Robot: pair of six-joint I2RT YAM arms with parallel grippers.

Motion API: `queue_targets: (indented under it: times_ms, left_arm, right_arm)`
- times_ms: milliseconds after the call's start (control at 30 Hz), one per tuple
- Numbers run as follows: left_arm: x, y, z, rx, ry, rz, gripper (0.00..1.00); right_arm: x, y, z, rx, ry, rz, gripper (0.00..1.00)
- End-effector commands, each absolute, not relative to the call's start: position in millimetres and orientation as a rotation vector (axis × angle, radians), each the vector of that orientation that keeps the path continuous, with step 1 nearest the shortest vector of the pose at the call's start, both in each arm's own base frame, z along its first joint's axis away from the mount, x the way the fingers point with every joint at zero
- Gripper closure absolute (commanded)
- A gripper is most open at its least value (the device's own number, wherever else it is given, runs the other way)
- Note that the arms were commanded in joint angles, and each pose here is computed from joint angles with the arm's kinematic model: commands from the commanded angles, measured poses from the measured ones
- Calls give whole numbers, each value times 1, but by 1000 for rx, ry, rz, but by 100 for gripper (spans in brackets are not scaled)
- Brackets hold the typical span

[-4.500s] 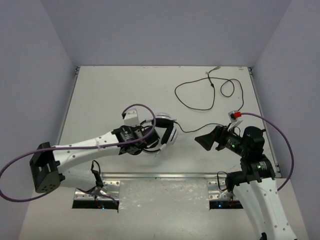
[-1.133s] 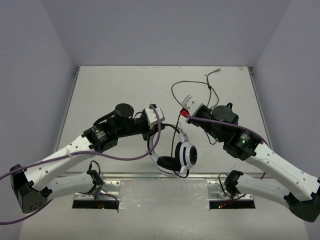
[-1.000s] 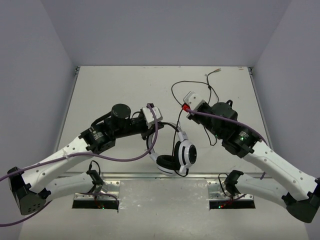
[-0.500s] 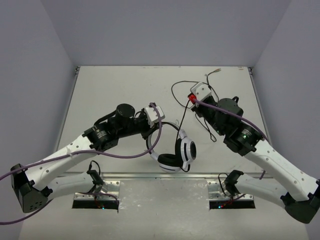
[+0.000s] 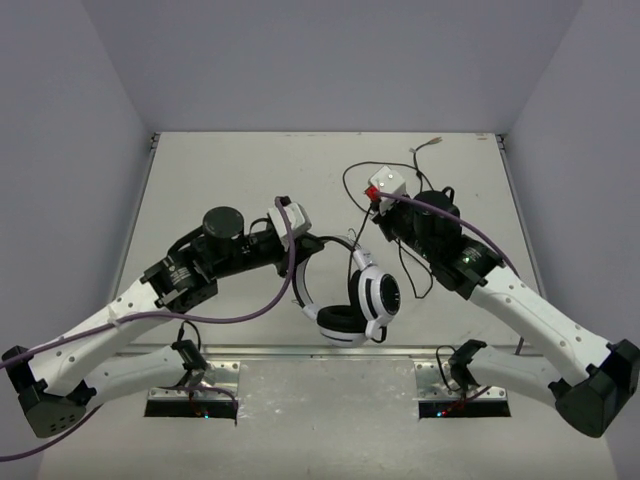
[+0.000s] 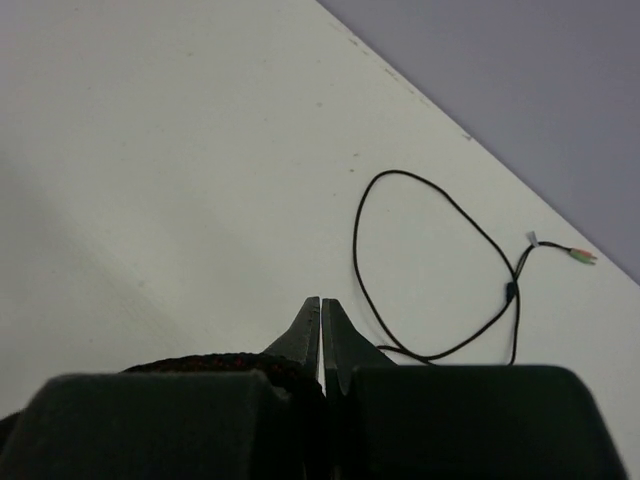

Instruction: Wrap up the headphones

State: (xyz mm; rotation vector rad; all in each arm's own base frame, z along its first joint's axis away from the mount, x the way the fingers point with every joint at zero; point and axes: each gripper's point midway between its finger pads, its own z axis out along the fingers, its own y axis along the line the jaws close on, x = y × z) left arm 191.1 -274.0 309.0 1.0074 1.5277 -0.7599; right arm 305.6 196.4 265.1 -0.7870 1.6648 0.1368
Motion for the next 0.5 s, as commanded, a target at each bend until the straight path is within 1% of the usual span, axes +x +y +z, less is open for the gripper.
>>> queue_targets:
  times_ms: [0, 167, 200, 233, 367, 433, 467]
  left_arm:
    - [179, -272, 402, 867, 1300, -858, 99]
    - [188, -255, 443, 672, 1265, -856, 100]
    - [193, -255, 446, 624, 1293, -863, 100]
    - [194, -251, 458, 567, 1297, -888, 100]
    - [213, -229, 478, 333, 1328, -855, 100]
    - [214, -217, 491, 243, 1306, -858, 100]
    - [212, -213, 503, 217, 1276, -875, 100]
  right_arm:
    - [306, 211, 249, -773, 1699, 257, 99]
    - [296, 228, 228, -774, 1734, 409, 99]
    - [290, 236, 222, -776, 1757, 484, 98]
    - [287, 240, 221, -786, 1762, 511, 99]
    - [280, 244, 219, -744, 1741, 587, 98]
    - [264, 255, 216, -778, 1675, 713, 89]
    - [255, 258, 203, -802, 1675, 758, 85]
